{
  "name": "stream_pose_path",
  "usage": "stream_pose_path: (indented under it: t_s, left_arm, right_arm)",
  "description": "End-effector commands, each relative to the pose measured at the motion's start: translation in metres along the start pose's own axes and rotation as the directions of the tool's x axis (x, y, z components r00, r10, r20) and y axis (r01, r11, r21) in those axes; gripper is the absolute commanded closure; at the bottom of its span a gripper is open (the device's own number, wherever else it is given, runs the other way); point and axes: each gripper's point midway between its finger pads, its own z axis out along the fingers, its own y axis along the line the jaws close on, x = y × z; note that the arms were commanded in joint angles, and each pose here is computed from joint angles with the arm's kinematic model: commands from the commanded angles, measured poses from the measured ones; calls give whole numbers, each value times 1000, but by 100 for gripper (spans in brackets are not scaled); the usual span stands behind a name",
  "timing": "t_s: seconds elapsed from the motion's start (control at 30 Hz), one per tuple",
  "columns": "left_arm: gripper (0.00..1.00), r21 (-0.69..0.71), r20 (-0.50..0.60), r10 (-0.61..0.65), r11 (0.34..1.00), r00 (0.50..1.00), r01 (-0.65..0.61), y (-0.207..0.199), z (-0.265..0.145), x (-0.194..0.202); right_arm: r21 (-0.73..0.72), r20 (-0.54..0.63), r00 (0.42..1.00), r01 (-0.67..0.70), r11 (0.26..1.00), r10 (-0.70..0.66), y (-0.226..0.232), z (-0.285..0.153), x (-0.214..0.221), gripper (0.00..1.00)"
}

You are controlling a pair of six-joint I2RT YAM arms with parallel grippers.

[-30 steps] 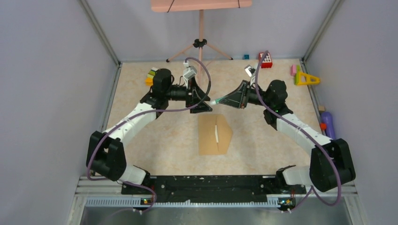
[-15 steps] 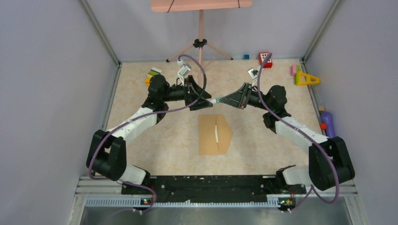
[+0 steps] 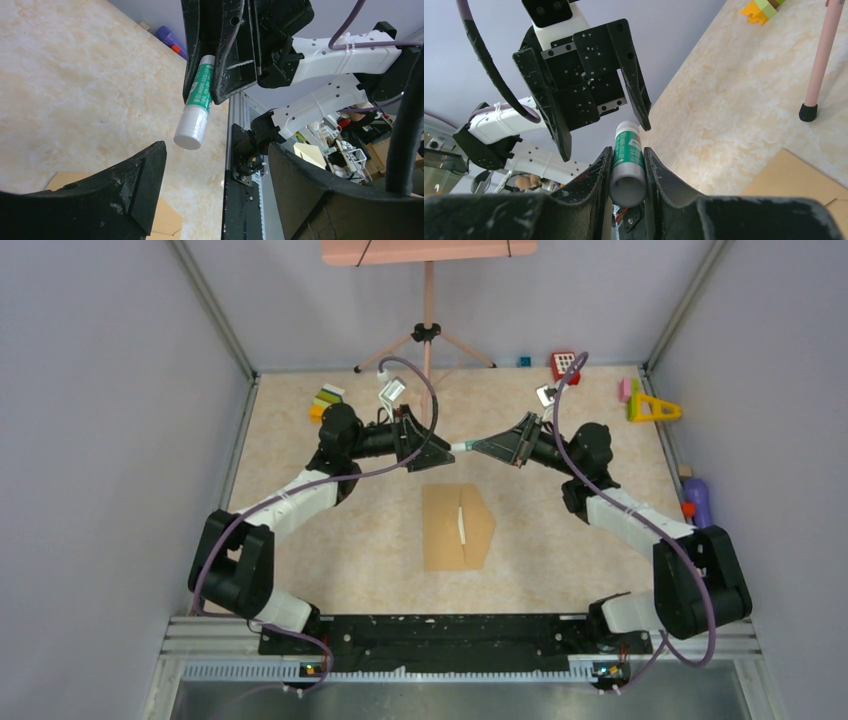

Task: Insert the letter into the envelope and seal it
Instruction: Open the solid glue cap from the solid glue.

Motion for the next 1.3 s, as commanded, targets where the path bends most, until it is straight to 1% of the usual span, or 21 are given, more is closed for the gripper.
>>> stream_pose_path:
  t_s: [0.0, 0.27, 0.4, 0.57, 0.8, 1.0, 1.27]
  left_arm:
    - [21, 5, 37, 33, 999, 999, -34, 0, 1, -9]
    - [21, -11, 40, 22, 1000, 999, -22, 6, 1, -7]
    - [24, -21, 38, 15, 1000, 999, -14, 10, 2, -6]
    - [24, -30, 34, 9, 1000, 999, -8, 15, 2, -3]
    - [27, -31, 33, 7, 999, 999, -6, 15, 2, -3]
    - [34, -23, 31, 0, 1000, 1000, 1, 14, 3, -3]
    - [34, -27, 24, -8, 1000, 1000, 9, 17, 5, 0]
  right_arm:
    - [-12, 35, 999, 18, 1000, -18, 0, -1, -7, 100]
    - [-22, 32, 999, 2, 1000, -2, 1, -1, -6, 100]
    - [-24, 31, 999, -5, 1000, 6, 1, -1, -6, 100]
    - [-30, 29, 1000, -11, 999, 12, 1, 0, -5, 100]
    - [-35, 26, 999, -17, 999, 18, 3, 0, -5, 100]
    - [-37, 15, 1000, -23, 999, 24, 2, 2, -2, 100]
    - [-42, 8, 1000, -26, 999, 26, 3, 3, 0, 100]
